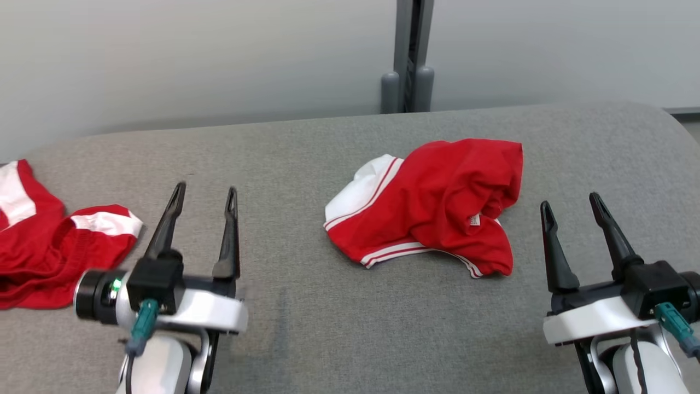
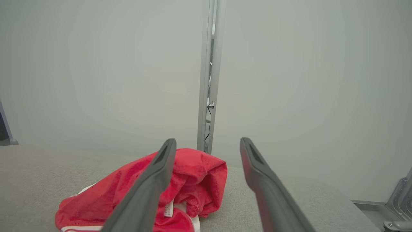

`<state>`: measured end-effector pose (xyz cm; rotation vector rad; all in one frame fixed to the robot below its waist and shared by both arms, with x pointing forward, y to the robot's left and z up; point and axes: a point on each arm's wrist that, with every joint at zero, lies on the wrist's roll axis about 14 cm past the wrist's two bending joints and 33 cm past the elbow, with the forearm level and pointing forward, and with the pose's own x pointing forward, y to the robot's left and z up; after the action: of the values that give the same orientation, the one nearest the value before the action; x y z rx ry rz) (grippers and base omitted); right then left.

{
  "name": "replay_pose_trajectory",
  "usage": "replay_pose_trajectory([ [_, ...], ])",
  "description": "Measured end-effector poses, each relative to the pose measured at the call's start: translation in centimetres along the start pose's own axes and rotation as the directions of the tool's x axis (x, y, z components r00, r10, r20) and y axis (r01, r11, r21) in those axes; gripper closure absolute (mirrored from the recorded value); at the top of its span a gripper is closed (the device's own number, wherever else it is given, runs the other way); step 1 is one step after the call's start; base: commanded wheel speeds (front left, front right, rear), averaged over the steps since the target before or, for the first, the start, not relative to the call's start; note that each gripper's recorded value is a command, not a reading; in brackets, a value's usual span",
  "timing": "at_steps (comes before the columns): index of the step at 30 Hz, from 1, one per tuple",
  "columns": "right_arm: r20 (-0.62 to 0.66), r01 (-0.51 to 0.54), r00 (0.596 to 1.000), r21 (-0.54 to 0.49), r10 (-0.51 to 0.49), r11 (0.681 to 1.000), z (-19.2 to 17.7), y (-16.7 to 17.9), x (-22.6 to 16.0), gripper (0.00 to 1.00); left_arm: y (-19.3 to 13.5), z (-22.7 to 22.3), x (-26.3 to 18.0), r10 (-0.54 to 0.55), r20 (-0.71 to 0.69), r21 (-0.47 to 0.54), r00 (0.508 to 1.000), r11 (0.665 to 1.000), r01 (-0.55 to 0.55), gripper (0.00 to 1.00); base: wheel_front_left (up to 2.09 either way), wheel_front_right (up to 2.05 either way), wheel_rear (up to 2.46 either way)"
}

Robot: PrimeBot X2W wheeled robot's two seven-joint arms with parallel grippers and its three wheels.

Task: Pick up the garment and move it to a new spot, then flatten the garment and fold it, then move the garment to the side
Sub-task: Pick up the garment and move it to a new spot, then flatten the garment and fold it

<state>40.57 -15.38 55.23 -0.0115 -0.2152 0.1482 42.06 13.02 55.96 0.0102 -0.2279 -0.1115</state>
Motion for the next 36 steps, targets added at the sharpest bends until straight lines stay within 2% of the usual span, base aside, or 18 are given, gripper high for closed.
replay_pose_trajectory([
  [6,-0.006,-0.045,0.999,0.009,0.045,0.999,0.0,1.7,-0.7,0.00,0.8,-0.4,-3.8,0.049,-0.027,0.035,0.998,0.998,-0.048,0.00,0.00,0.00,0.00],
  [9,-0.005,-0.060,0.998,0.011,0.060,0.998,0.0,2.3,-0.8,0.00,1.1,-0.4,-4.5,0.087,-0.031,0.010,0.996,0.996,-0.087,0.00,0.00,0.00,0.00],
  [18,-0.016,-0.081,0.997,0.018,0.081,0.997,-0.4,3.0,-0.6,0.00,1.7,-1.1,-5.0,0.120,-0.052,0.024,0.991,0.993,-0.119,0.00,0.00,0.00,0.00],
  [36,-0.015,-0.071,0.997,0.026,0.071,0.997,-0.3,2.7,-0.7,0.00,1.0,-1.3,-4.9,0.090,-0.056,0.024,0.994,0.996,-0.088,0.00,0.00,0.00,0.00],
])
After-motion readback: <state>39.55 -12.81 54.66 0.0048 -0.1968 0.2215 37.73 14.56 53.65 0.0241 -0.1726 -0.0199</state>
